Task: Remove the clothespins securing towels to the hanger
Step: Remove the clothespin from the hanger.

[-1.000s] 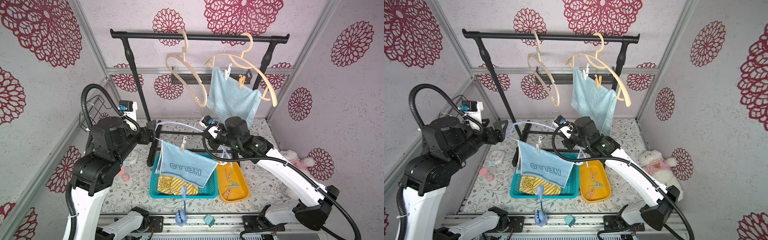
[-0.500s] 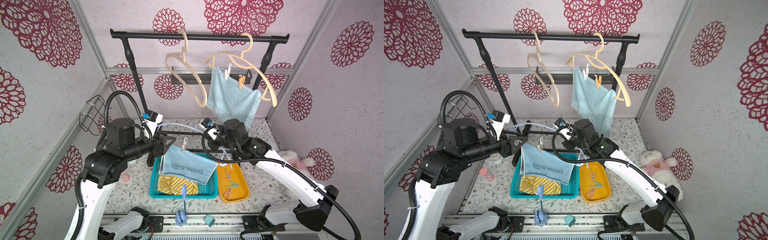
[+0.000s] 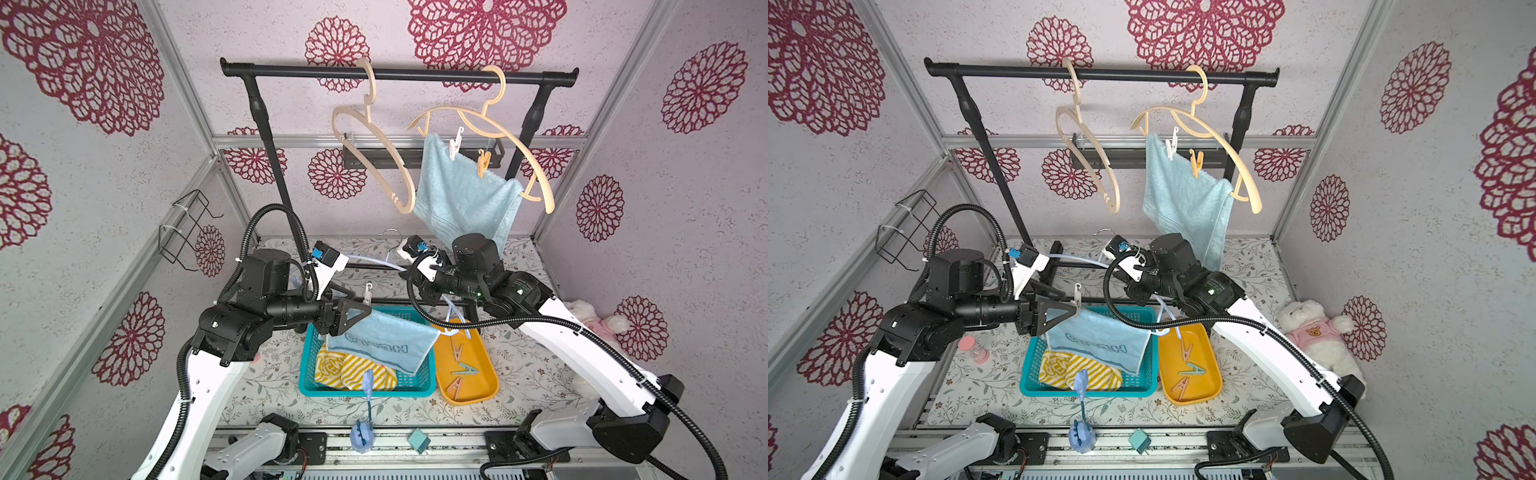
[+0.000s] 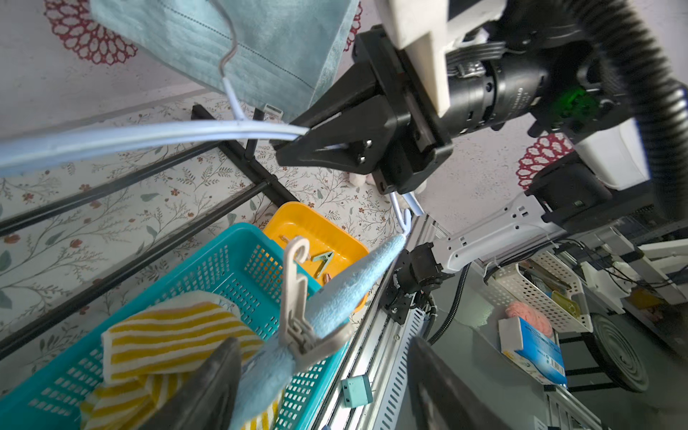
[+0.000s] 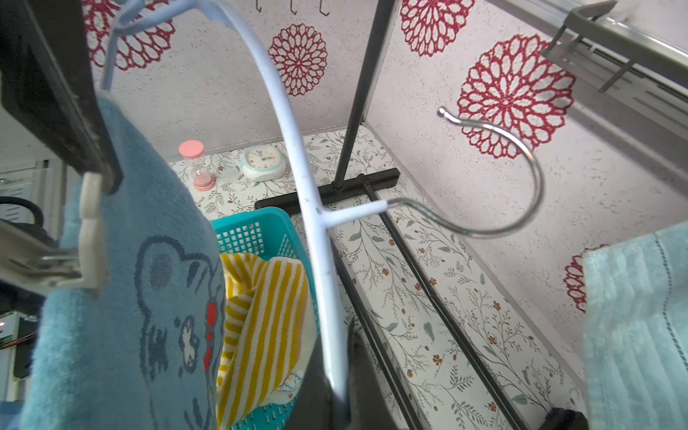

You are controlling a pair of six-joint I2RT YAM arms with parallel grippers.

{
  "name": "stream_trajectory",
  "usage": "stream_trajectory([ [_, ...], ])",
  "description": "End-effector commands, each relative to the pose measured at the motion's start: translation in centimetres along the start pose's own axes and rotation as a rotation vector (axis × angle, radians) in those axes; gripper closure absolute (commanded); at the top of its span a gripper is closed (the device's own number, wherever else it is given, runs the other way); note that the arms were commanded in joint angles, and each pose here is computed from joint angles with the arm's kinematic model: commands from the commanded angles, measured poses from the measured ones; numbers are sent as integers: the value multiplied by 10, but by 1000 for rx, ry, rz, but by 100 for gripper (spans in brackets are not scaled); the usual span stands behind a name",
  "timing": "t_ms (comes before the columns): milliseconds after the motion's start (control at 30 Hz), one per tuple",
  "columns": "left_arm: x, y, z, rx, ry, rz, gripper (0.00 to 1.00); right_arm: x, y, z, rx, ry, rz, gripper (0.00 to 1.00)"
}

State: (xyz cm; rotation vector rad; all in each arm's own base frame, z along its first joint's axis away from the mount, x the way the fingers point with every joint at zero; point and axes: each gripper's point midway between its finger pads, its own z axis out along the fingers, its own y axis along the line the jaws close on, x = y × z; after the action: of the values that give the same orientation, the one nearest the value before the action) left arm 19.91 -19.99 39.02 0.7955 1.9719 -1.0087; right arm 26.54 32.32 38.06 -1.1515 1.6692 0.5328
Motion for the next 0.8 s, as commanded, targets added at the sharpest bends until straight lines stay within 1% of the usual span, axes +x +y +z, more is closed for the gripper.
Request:
stream_trajectory([
  [0, -12, -12, -1, 62, -38, 92, 27, -29, 15, -11, -85, -94, 5, 100],
  [367, -8, -19, 8, 158, 5, 92, 27, -29, 26, -5, -164, -60, 24, 100],
  [433, -5, -21, 9, 175, 18, 88, 30, -29, 27, -5, -177, -55, 25, 100],
  [600, -2, -26, 7, 204, 19, 96, 33, -25, 29, 0, -196, -23, 34, 100],
  [767, -2, -31, 4, 213, 15, 102, 46, -23, 30, 3, -208, -6, 38, 100],
])
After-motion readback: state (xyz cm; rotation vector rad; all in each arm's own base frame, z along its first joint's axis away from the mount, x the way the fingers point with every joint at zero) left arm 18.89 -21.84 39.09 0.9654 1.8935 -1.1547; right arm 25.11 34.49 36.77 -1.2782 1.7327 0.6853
